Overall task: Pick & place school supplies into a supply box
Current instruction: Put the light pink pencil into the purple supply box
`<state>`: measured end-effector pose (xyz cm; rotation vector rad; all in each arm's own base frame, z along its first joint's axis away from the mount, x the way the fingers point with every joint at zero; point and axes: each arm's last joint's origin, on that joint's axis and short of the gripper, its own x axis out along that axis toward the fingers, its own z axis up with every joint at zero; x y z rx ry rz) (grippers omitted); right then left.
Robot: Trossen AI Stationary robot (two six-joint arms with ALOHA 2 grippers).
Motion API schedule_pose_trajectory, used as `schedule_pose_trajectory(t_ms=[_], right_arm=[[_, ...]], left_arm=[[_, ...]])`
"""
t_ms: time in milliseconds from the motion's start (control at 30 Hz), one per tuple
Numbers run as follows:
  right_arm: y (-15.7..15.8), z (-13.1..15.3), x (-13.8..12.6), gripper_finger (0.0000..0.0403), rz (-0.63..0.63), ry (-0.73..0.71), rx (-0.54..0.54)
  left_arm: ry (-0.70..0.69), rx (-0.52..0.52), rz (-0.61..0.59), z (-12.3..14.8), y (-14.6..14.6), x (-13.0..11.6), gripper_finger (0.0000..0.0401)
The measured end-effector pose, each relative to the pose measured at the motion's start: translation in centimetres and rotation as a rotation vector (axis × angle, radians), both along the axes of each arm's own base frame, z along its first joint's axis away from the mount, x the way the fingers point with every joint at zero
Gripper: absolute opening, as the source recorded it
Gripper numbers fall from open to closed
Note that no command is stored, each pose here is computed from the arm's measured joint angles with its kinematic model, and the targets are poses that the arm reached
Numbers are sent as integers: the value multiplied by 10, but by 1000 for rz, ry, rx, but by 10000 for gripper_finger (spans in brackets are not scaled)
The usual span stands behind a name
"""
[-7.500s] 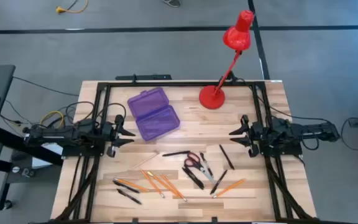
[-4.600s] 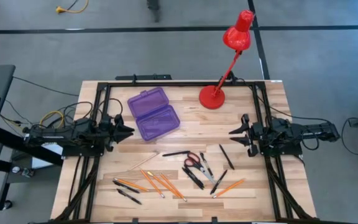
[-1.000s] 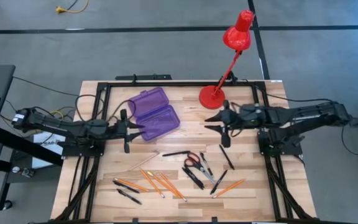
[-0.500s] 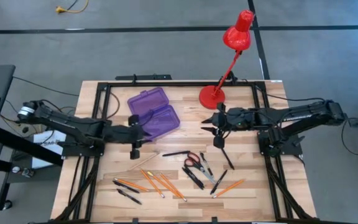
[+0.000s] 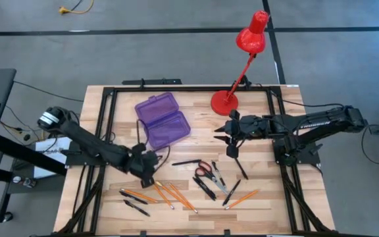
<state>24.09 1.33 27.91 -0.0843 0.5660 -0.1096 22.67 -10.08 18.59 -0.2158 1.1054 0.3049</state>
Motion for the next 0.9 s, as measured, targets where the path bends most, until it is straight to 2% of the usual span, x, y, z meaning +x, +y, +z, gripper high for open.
schedule_pose_trajectory(t_ms=[200,567,767,900], right_arm=[[0,0,0,106,-13,-3,21],[0,0,0,106,-18,-4,29],[0,0,0,106,-14,-3,22],[0,-1,0,106,-15,-2,21]], left_arm=[[90,29,102,-14,1,-3,100],[130,42,-61,-17,-7,-7,165],[75,45,-86,-19,-12,0,159],[122,74,-98,-33,-12,4,147]])
